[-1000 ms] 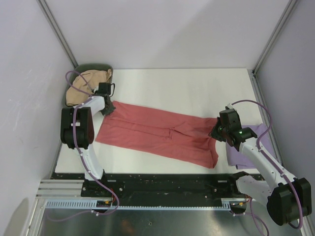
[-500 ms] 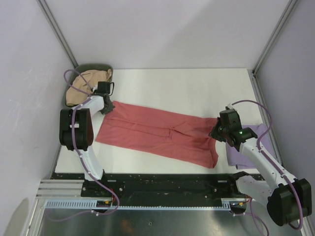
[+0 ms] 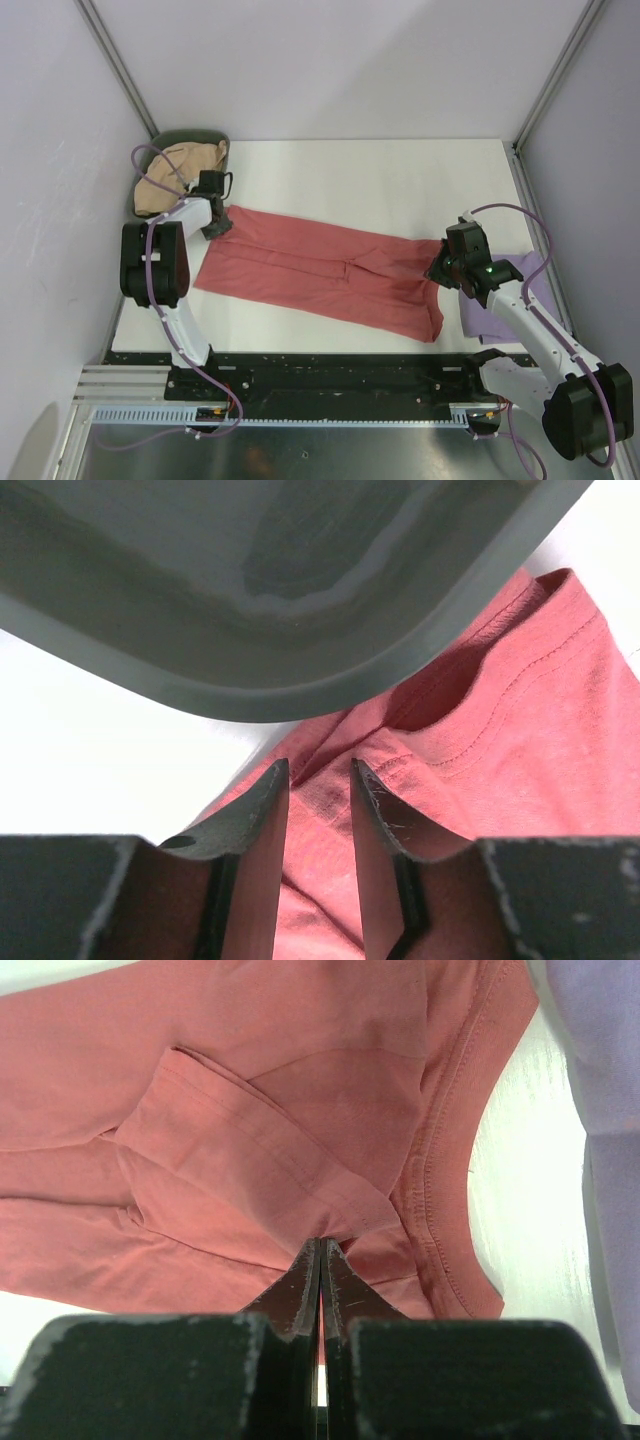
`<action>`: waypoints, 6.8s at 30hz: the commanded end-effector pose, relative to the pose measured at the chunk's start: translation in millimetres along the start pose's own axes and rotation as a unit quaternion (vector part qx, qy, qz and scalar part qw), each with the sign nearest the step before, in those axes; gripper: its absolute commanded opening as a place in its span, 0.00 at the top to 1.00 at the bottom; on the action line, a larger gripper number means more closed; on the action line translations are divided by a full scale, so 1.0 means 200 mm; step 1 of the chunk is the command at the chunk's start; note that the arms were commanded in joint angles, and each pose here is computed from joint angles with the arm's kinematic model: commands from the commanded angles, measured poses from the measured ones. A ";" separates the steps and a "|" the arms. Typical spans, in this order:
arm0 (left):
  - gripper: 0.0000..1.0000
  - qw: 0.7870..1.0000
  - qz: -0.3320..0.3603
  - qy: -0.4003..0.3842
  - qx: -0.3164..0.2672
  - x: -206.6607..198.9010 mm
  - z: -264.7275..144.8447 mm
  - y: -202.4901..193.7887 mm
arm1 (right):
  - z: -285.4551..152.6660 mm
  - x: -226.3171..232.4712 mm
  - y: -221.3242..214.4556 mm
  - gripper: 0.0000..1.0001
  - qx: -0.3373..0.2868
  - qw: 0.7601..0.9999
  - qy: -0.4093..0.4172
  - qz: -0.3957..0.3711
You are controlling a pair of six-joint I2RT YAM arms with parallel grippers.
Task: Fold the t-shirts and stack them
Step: Fold the other side of the tshirt into a rectangle
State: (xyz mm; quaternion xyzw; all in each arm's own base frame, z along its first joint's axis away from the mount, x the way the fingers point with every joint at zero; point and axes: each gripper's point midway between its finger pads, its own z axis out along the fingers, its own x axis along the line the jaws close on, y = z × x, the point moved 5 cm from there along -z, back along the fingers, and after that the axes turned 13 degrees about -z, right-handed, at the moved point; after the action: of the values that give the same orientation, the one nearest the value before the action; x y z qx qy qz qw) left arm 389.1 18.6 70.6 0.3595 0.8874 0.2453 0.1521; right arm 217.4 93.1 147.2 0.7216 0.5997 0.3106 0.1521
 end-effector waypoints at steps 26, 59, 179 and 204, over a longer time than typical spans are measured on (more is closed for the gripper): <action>1.00 0.998 -0.025 -0.015 -0.052 -0.04 -0.11 0.17 | -0.06 0.01 0.03 1.00 -0.023 1.000 0.009 0.000; 0.93 0.998 -0.044 0.025 -0.044 0.08 -0.08 0.16 | -0.09 0.00 -0.13 0.91 0.021 1.000 -0.006 -0.015; 0.95 0.804 0.331 -0.434 0.236 -0.67 -1.00 -1.33 | 0.01 -0.02 -0.38 1.00 0.074 0.996 0.007 0.042; 0.49 0.792 0.321 -0.472 0.218 -0.64 -1.18 -1.25 | -0.08 0.01 -0.48 0.56 0.106 0.991 0.006 0.081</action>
State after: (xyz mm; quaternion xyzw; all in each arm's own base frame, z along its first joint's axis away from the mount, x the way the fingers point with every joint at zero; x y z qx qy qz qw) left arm 225.5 -291.3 93.6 0.7241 0.6036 -0.1131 0.3140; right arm 145.0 115.4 101.9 0.7582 0.5902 0.2707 0.0599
